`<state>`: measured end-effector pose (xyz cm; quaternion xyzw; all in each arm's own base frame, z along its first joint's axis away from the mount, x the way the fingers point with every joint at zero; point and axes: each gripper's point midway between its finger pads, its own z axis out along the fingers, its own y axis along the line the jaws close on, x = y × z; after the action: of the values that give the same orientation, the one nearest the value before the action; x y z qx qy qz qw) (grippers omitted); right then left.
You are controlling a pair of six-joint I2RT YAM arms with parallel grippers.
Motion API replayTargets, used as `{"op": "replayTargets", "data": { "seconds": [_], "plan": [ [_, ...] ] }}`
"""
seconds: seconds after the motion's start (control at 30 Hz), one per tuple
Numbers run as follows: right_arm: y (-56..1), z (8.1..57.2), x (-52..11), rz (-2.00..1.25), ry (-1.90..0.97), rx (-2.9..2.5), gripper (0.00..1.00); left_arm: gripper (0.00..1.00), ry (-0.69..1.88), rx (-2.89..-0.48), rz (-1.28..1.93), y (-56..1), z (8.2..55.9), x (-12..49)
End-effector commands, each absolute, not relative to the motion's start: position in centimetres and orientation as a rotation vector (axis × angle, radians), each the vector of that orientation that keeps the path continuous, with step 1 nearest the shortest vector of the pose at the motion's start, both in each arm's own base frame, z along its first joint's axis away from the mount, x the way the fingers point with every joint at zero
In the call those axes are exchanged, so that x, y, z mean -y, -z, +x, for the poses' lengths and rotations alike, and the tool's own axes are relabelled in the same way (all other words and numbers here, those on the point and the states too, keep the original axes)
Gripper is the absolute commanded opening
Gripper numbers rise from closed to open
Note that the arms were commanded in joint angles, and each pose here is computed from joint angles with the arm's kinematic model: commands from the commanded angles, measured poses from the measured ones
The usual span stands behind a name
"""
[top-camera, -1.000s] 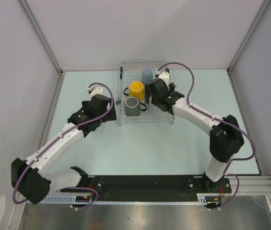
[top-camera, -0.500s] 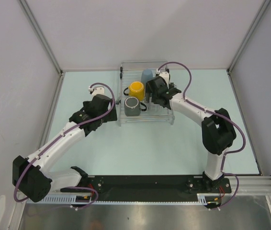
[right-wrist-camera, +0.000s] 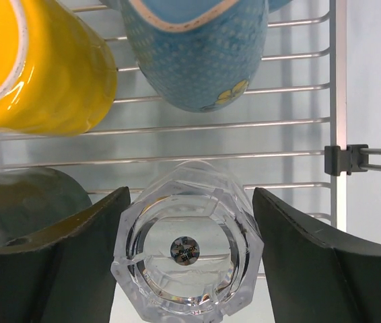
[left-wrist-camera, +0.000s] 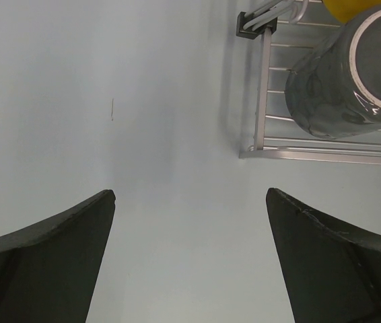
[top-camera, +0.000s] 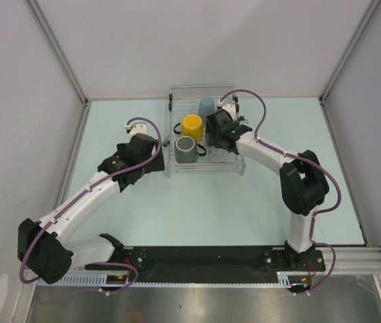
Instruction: Unload the cups from the dish rack
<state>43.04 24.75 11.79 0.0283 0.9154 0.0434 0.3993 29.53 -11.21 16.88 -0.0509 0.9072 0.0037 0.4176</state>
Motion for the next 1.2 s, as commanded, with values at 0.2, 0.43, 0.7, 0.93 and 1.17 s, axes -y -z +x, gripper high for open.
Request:
{"op": "replayTargets", "data": {
  "seconds": [0.2,0.43,0.7,0.93,1.17],
  "plan": [
    [-12.9,42.3,-25.0,0.059,-0.124,-2.300,0.00,1.00,0.025,-2.269,-0.139,-17.1,29.4,11.7],
    [-18.3,41.7,-23.2,0.080,-0.063,-2.190,0.00,1.00,-0.054,-2.228,-0.202,-18.3,29.4,10.1],
    [-24.3,39.2,-21.9,0.112,-0.165,-2.109,0.00,1.00,-0.034,-2.158,-0.278,-20.4,29.1,9.3],
    [-26.9,35.0,-22.8,0.076,-0.492,-2.002,0.00,0.92,0.308,-2.097,-0.183,-23.0,28.4,13.6],
    [-30.1,29.6,-22.8,0.090,-0.915,-1.814,0.00,0.80,0.808,-1.869,0.009,-27.0,25.0,19.1]
  ]
}}
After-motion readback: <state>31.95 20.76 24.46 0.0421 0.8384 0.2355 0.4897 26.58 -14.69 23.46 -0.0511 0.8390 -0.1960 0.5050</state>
